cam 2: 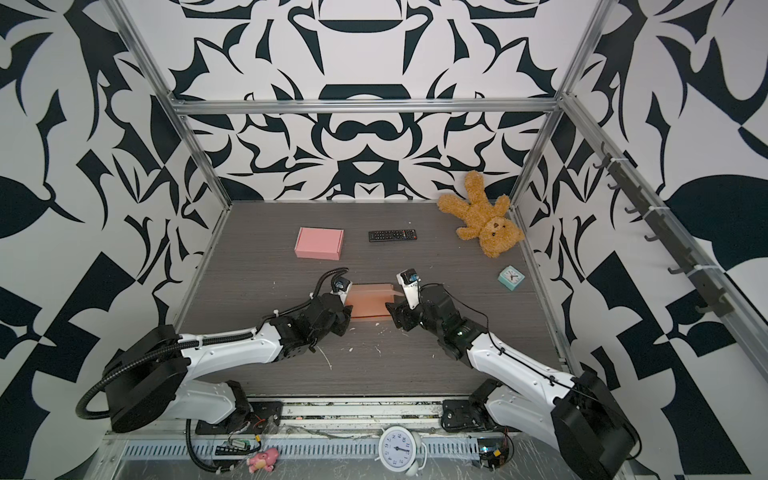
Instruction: Fold the paper box
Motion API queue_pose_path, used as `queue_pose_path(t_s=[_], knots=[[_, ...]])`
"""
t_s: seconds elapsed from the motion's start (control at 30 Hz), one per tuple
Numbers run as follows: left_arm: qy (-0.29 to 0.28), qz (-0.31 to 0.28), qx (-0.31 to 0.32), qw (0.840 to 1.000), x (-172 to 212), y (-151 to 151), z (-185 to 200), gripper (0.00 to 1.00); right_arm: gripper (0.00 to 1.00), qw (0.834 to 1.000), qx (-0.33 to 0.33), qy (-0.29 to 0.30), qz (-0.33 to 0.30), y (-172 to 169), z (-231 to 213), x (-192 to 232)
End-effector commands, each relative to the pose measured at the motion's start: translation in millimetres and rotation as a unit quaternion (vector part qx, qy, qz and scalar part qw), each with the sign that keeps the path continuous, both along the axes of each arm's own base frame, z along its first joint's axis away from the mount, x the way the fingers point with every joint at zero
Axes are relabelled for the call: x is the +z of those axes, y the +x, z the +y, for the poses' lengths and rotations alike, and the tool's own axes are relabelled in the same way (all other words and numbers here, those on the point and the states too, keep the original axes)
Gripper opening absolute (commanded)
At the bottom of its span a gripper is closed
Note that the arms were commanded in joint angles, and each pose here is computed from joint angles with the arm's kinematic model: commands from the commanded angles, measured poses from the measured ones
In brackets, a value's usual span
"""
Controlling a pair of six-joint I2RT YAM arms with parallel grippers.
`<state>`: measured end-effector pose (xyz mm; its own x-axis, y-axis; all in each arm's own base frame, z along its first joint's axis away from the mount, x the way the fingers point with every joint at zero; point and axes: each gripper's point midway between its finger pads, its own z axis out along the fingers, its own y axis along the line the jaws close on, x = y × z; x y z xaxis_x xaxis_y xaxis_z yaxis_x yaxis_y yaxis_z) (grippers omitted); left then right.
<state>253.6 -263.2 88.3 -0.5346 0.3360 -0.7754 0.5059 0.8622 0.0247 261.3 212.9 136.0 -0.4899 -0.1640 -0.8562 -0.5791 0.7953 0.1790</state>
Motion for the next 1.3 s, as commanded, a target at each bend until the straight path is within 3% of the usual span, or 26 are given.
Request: queue_pose_path(t_s=[0.0,0.27,0.37,0.67,0.87,1.13,1.27], knots=[[-0.012,0.048,-0.023,0.998,4,-18,-4,0.58,0.74,1.0,-0.006,0.006,0.009,-3,-1,1],[-0.044,0.104,-0.061,0.992,35,-50,0,0.9,0.78,0.999,-0.027,0.03,0.034,-7,-5,23],[-0.039,0.127,-0.076,0.988,44,-60,1,0.94,0.78,0.997,-0.029,0.054,0.045,-10,-2,41],[-0.076,0.164,-0.079,0.98,91,-53,1,0.96,0.79,0.994,-0.015,0.096,0.039,-9,8,89],[-0.143,0.171,-0.079,0.972,123,-31,0,0.96,0.8,0.997,-0.014,0.061,0.033,0,10,99],[-0.212,0.212,-0.026,0.954,116,19,13,0.93,0.81,0.998,-0.009,0.052,0.037,20,25,104],[-0.201,0.233,-0.003,0.951,92,38,14,0.87,0.81,0.998,-0.016,0.039,0.048,35,28,96]])
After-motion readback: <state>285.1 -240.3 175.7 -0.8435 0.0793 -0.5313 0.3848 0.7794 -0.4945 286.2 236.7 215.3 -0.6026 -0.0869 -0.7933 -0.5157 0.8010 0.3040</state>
